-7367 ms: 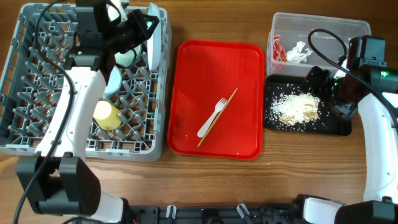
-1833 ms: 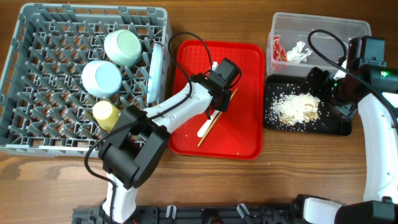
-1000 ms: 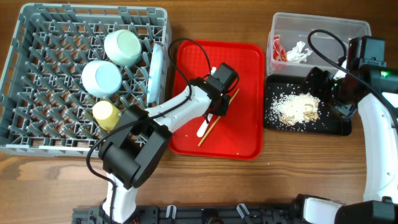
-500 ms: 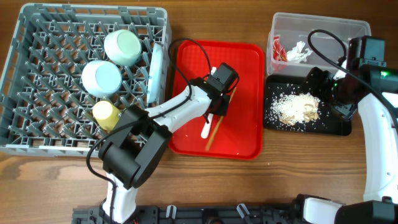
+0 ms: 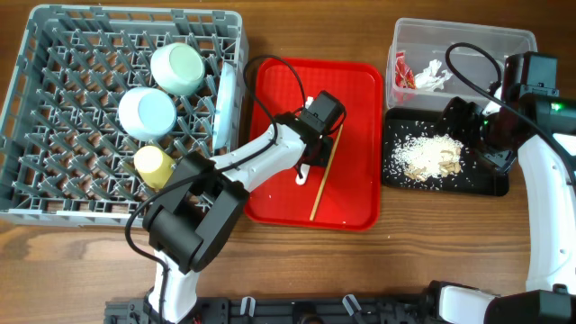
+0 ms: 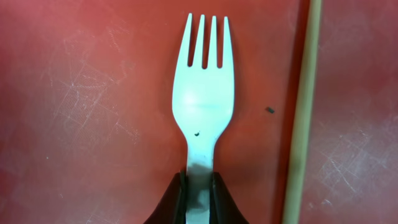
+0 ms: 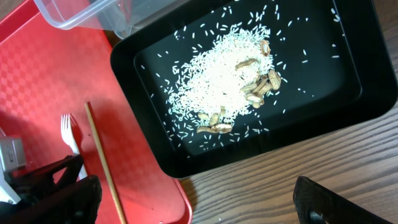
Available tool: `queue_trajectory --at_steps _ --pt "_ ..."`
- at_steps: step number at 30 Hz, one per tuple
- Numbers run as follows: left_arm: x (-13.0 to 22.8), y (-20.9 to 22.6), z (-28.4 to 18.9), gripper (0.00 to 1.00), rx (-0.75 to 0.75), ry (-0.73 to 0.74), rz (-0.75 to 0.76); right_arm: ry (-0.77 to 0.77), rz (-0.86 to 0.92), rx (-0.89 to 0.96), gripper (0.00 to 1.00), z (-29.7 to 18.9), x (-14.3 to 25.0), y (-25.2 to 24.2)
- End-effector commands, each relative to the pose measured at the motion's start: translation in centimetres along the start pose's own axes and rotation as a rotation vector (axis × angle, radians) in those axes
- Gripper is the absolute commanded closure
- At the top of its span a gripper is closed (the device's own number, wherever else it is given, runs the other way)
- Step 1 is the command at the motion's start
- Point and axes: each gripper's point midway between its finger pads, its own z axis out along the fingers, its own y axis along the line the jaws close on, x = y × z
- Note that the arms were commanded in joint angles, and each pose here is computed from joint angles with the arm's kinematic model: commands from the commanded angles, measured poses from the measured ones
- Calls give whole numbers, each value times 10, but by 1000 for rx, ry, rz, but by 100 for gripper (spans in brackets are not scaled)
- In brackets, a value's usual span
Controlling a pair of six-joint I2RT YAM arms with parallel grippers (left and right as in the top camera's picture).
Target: Sort waste into correct bins and load items into the dishwasher rack
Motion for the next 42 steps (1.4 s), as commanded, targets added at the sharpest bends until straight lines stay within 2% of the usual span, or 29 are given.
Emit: queue_trajectory --at_steps 1,16,37,38,39,40,42 --pt "7 4 7 96 -18 20 3 -22 -9 -9 0 -7 -3 1" --pt "3 3 2 96 -10 7 1 -21 -9 -9 0 -7 -3 2" --pt "-25 -4 -57 96 43 -124 -9 -18 -8 -7 0 -7 -2 1" --pt "-27 -5 -58 93 46 -131 -10 -18 -8 -7 0 -7 -2 1" --pt "-29 -5 -58 84 49 -138 -10 -18 -8 -7 0 -7 -2 1" --pt "-31 -6 -58 71 53 -148 -11 -18 -8 -8 0 -7 -2 1" --pt "-38 -9 -59 63 65 -175 -12 -18 -8 -7 0 -7 -2 1"
